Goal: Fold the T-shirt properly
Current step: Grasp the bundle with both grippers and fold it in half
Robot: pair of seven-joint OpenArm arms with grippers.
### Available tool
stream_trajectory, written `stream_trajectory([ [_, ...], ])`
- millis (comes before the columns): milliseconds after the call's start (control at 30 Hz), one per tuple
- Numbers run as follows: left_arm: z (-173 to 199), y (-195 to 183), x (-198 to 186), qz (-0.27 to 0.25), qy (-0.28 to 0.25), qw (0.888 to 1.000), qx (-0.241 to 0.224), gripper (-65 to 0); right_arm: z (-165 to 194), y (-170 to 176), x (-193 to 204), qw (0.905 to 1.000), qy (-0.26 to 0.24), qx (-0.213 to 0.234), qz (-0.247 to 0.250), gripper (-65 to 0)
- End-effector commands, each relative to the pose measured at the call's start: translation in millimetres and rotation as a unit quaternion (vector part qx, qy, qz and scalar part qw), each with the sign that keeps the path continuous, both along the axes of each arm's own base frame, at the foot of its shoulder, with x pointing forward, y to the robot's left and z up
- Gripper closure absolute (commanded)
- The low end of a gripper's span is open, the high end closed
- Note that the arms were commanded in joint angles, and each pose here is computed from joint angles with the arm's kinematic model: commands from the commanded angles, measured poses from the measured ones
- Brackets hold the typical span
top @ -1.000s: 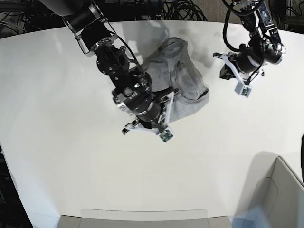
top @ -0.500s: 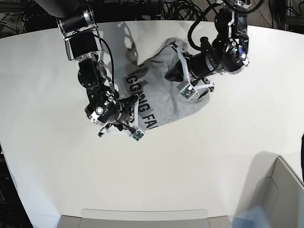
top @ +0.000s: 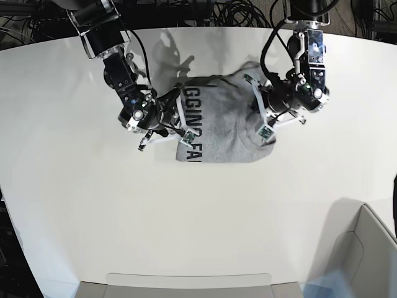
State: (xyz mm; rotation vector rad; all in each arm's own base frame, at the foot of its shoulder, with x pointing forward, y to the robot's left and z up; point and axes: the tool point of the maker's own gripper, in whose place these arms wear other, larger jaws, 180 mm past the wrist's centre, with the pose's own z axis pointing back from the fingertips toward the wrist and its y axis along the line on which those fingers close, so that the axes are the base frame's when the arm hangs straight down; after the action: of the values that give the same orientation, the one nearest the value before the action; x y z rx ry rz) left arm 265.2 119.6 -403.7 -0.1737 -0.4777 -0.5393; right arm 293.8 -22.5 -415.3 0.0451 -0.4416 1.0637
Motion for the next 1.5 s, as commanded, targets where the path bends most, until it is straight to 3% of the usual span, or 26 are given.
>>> stream_trajectory([
  [0,6,8,11,0.009,-0.015,1.000,0.005,0.0,12,14,2,0.9995,-0.015,0.022,0.019,0.0],
  [133,13,17,41,0.022,-0.028,0.999,0.011,0.0,8,44,-31,0.9969,-0.004,0.029,0.073,0.0],
  [300,33,0,80,0.020,-0.056,0.998,-0.014,0.0,4,83,-64,0.9906,0.012,0.044,0.129,0.0],
  [467,40,-29,104,0.016,-0.056,0.997,-0.051,0.0,12,102,-71,0.9885,0.012,0.068,0.134,0.0],
  [633,44,-38,109,0.016,-0.059,0.996,-0.063,0.0,38,100,-74,0.9862,-0.024,0.091,0.136,0.0],
  [767,47,-34,110,0.019,-0.066,0.996,-0.060,0.0,61,67,-66,0.9873,-0.068,0.090,0.112,0.0],
  [900,80,-32,117,0.016,-0.120,0.991,-0.053,0.0,79,18,-35,0.9904,-0.105,0.086,0.025,0.0],
  [1067,87,-33,97,0.011,-0.138,0.989,-0.044,0.0,89,-10,-6,0.9876,-0.126,0.085,-0.037,0.0],
  [1233,53,-33,47,0.012,-0.091,0.995,-0.041,0.0,73,-25,14,0.9865,-0.103,0.090,-0.090,0.0],
  [1467,39,-31,4,0.012,-0.067,0.997,-0.033,0.0,47,-4,25,0.9880,-0.051,0.105,-0.101,0.0],
])
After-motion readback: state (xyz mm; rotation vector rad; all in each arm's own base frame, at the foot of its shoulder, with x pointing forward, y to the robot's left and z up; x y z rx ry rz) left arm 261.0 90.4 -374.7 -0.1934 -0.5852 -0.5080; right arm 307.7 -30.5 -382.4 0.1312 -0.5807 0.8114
